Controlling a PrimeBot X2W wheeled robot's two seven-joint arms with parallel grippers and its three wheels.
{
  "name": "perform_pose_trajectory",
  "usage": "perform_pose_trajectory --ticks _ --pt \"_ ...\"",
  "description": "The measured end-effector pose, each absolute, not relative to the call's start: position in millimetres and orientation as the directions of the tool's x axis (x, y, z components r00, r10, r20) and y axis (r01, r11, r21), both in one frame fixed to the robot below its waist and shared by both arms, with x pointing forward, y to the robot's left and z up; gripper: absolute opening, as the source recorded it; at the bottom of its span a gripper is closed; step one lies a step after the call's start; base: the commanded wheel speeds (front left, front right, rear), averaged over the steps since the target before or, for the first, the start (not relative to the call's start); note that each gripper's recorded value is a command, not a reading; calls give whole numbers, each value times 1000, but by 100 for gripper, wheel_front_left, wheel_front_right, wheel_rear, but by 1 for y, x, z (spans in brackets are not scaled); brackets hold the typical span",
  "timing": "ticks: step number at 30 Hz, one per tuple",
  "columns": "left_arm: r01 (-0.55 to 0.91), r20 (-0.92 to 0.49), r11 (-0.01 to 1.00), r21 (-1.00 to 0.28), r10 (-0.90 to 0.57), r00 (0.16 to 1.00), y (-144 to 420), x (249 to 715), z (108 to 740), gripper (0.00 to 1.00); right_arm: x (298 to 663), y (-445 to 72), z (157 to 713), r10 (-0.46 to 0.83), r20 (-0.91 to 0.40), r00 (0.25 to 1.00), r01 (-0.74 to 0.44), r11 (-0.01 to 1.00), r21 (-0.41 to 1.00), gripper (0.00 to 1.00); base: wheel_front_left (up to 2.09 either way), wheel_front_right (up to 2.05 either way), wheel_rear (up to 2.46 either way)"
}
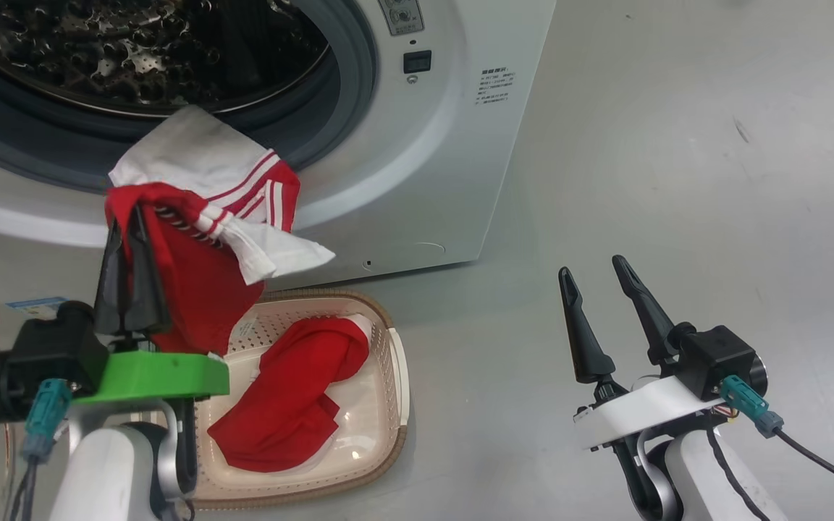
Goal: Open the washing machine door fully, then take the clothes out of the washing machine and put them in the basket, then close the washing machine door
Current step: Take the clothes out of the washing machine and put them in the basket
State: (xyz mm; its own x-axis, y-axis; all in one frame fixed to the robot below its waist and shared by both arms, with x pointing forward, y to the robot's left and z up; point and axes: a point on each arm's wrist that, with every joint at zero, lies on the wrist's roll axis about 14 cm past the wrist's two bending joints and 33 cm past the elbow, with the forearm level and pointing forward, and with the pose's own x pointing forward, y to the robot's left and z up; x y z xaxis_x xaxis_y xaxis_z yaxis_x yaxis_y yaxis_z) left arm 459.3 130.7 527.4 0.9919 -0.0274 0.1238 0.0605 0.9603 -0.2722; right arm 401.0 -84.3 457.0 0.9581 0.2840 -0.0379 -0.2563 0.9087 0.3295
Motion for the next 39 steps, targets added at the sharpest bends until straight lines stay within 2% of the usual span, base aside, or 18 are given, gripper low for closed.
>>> perform_pose_trajectory --ticks 6,15,26,39 --pt "25 -30 951 -308 -36 999 129 448 480 0 404 -83 449 289 -57 956 -255 909 329 100 0 0 0" --pt "-71 -257 920 -385 -32 966 129 432 408 0 411 -82 437 294 -82 952 -252 910 330 100 0 0 0" --pt "-157 -513 916 -369 -60 856 120 406 321 0 425 -86 424 286 -100 953 -239 912 334 100 0 0 0" --pt "-146 -666 933 -328 -119 736 97 425 248 0 447 -96 396 266 -141 954 -206 918 340 100 0 0 0"
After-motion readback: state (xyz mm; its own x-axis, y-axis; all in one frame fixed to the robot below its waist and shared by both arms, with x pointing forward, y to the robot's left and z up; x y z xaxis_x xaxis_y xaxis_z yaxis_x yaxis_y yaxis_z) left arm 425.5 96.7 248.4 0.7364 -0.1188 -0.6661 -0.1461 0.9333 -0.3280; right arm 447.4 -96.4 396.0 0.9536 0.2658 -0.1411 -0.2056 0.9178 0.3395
